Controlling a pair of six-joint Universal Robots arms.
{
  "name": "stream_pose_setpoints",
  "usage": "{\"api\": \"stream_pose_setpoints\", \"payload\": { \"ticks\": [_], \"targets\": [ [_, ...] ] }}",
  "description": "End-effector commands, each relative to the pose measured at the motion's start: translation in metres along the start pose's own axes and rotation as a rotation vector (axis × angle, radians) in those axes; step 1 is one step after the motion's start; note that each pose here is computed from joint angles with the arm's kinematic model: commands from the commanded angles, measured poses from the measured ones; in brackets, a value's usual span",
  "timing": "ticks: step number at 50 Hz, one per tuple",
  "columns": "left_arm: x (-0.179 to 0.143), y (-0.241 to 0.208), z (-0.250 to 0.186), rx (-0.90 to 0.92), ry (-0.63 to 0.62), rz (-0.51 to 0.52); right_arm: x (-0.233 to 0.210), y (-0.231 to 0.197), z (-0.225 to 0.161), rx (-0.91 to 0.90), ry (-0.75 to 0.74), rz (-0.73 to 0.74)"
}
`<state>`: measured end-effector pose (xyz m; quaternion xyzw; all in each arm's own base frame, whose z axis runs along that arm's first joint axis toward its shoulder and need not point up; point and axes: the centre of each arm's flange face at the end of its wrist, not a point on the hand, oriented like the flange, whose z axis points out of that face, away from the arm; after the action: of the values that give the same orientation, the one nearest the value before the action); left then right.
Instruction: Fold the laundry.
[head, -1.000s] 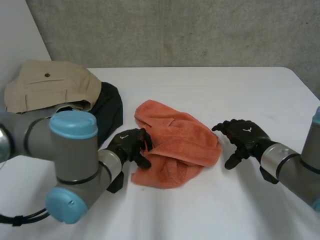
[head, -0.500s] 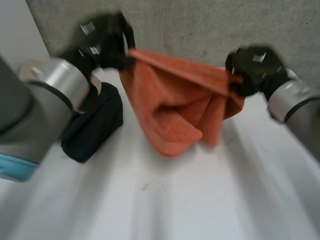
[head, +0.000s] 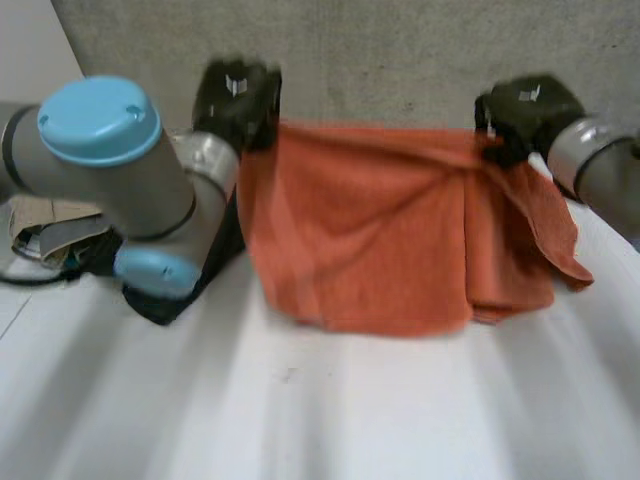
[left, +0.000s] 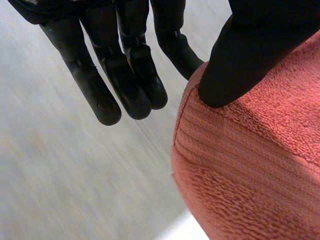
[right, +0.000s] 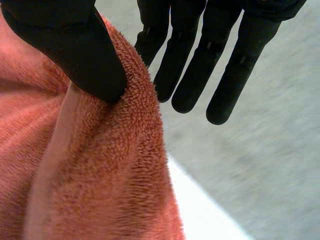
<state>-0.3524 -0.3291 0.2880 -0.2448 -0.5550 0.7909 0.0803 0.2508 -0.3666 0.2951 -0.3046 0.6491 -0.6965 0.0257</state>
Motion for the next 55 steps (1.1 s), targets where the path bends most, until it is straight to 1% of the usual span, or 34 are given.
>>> {"api": "stream_pose_setpoints", "payload": {
  "ticks": [1, 2, 5, 9, 10, 12, 13, 14, 16, 17, 20, 21, 24, 25, 29, 32, 36, 39, 41, 43, 44, 48, 49, 50, 53, 55],
  "targets": [
    [-0.035, -0.106, 0.026, 0.502, -0.173, -0.015, 0.032, -0.078, 0.014, 0.440, 0.268, -0.066],
    [-0.042, -0.126, 0.021, 0.571, -0.197, -0.016, 0.036, -0.093, 0.008, 0.517, 0.296, -0.076],
    [-0.045, -0.131, 0.012, 0.567, -0.195, -0.010, 0.035, -0.099, 0.002, 0.540, 0.282, -0.087],
    [-0.044, -0.125, -0.003, 0.506, -0.173, -0.005, 0.024, -0.096, -0.006, 0.486, 0.164, -0.095],
    [-0.040, -0.114, -0.011, 0.455, -0.153, -0.002, 0.017, -0.092, -0.011, 0.442, 0.097, -0.091],
    [-0.035, -0.099, -0.017, 0.397, -0.132, 0.003, 0.015, -0.086, -0.014, 0.390, 0.055, -0.083],
    [-0.029, -0.083, -0.025, 0.328, -0.107, 0.004, 0.014, -0.081, -0.015, 0.356, 0.029, -0.076],
    [-0.026, -0.076, -0.029, 0.299, -0.097, 0.005, 0.009, -0.071, -0.017, 0.294, -0.017, -0.069],
    [-0.020, -0.058, -0.037, 0.230, -0.072, 0.007, 0.006, -0.062, -0.019, 0.242, -0.053, -0.064],
    [-0.013, -0.038, -0.048, 0.154, -0.043, 0.009, 0.001, -0.050, -0.019, 0.181, -0.087, -0.062],
    [-0.005, -0.014, -0.063, 0.068, -0.010, 0.013, -0.009, -0.028, -0.018, 0.089, -0.136, -0.079],
    [0.000, 0.000, -0.072, 0.020, 0.007, 0.016, -0.018, -0.009, -0.018, 0.022, -0.173, -0.102],
    [0.005, 0.014, -0.084, -0.030, 0.027, 0.016, -0.030, 0.013, -0.017, -0.045, -0.214, -0.143],
    [0.007, 0.021, -0.090, -0.054, 0.035, 0.016, -0.036, 0.027, -0.015, -0.080, -0.232, -0.174],
    [0.015, 0.025, -0.097, -0.073, 0.058, 0.012, -0.049, 0.056, -0.010, -0.144, -0.274, -0.198],
    [0.017, 0.023, -0.098, -0.068, 0.064, 0.010, -0.054, 0.066, -0.006, -0.164, -0.268, -0.187],
    [0.020, 0.016, -0.097, -0.049, 0.068, 0.007, -0.054, 0.069, -0.003, -0.148, -0.213, -0.139],
    [0.018, 0.005, -0.094, -0.019, 0.061, 0.005, -0.049, 0.070, -0.005, -0.146, -0.166, -0.056],
    [0.013, -0.010, -0.092, 0.017, 0.048, 0.002, -0.038, 0.059, -0.012, -0.125, -0.115, 0.012],
    [0.010, -0.018, -0.090, 0.037, 0.041, -0.001, -0.029, 0.046, -0.020, -0.110, -0.079, 0.062],
    [0.008, -0.025, -0.089, 0.059, 0.034, -0.002, -0.018, 0.041, -0.028, -0.109, -0.040, 0.118],
    [0.004, -0.048, -0.086, 0.120, 0.022, -0.010, 0.006, 0.051, -0.050, -0.170, 0.051, 0.256],
    [0.004, -0.052, -0.086, 0.130, 0.023, -0.012, 0.006, 0.055, -0.054, -0.190, 0.058, 0.280],
    [0.005, -0.056, -0.087, 0.140, 0.025, -0.015, 0.004, 0.069, -0.069, -0.259, 0.063, 0.338],
    [0.008, -0.074, -0.088, 0.179, 0.035, -0.025, -0.005, 0.079, -0.083, -0.316, 0.045, 0.366],
    [0.012, -0.086, -0.091, 0.204, 0.047, -0.033, -0.017, 0.094, -0.097, -0.371, 0.027, 0.388]
  ]
}}
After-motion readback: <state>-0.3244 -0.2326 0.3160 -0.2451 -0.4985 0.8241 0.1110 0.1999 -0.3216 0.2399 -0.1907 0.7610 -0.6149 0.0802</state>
